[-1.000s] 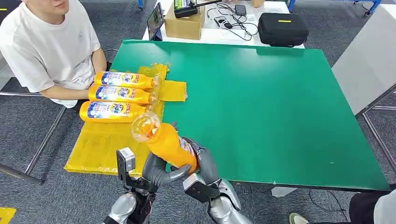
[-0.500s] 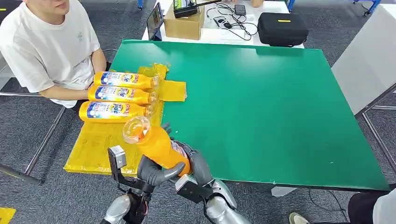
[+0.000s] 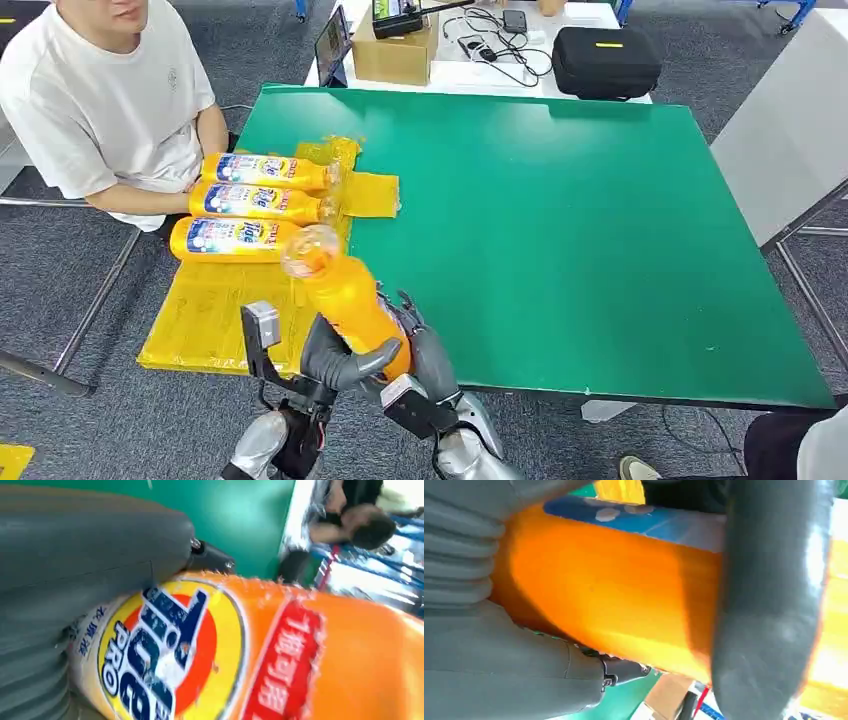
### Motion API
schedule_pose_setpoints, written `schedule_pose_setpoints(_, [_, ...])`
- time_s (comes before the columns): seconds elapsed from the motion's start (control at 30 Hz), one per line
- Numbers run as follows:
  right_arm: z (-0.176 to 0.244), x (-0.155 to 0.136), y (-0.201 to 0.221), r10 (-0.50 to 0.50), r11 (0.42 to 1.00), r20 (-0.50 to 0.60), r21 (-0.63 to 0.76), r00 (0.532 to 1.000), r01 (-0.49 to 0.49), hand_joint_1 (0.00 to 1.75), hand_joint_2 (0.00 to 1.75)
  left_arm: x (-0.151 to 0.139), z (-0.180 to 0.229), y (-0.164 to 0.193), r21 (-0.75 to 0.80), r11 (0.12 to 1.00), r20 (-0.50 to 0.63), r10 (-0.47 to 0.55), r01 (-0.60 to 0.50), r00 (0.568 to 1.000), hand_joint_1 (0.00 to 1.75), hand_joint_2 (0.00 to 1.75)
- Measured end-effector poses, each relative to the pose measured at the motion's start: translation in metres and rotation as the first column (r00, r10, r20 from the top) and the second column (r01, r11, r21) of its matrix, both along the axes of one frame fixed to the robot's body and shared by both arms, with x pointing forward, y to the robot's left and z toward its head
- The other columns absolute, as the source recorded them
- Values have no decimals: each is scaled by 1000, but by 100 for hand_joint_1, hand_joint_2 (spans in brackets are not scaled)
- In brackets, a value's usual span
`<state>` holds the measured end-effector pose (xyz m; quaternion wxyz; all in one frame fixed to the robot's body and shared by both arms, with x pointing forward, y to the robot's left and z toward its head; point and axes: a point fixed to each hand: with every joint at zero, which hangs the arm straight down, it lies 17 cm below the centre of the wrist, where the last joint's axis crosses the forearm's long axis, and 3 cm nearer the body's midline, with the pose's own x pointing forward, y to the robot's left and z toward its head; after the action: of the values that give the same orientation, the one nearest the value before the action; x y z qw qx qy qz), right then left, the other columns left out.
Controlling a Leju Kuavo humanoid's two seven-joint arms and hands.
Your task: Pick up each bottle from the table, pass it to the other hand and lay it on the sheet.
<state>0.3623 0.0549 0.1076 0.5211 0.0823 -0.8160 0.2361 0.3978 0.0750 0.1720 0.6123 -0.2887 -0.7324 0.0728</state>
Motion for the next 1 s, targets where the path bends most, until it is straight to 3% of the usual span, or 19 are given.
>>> schedule_pose_setpoints(0.1, [1,4,-11,-59,998,12,14,998,58,0,0,34,-15,31,181,969,-32,177,-169,984,175,175])
schedule_pose_setpoints(0.17, [2,5,-18,-93,995,21,22,995,93,0,0,54,-25,57,339,902,-2,285,-267,959,175,175])
schedule_pose_setpoints(0.27, [4,5,-22,-112,993,27,30,993,111,0,0,71,-24,80,569,729,174,345,-380,922,175,175])
schedule_pose_setpoints(0.37, [7,5,-21,-108,993,30,39,994,107,0,0,81,-20,91,688,586,303,306,-429,903,175,175])
schedule_pose_setpoints(0.73, [10,3,-22,-105,994,38,44,994,104,0,0,89,-33,107,758,505,310,280,-414,909,175,175])
schedule_pose_setpoints(0.9, [12,2,-22,-96,994,37,53,995,94,0,0,104,-37,112,878,310,341,128,-365,931,175,175])
schedule_pose_setpoints(1.0, [13,0,-18,-67,996,35,54,997,65,0,0,115,-51,120,951,108,293,-4,-290,956,175,175])
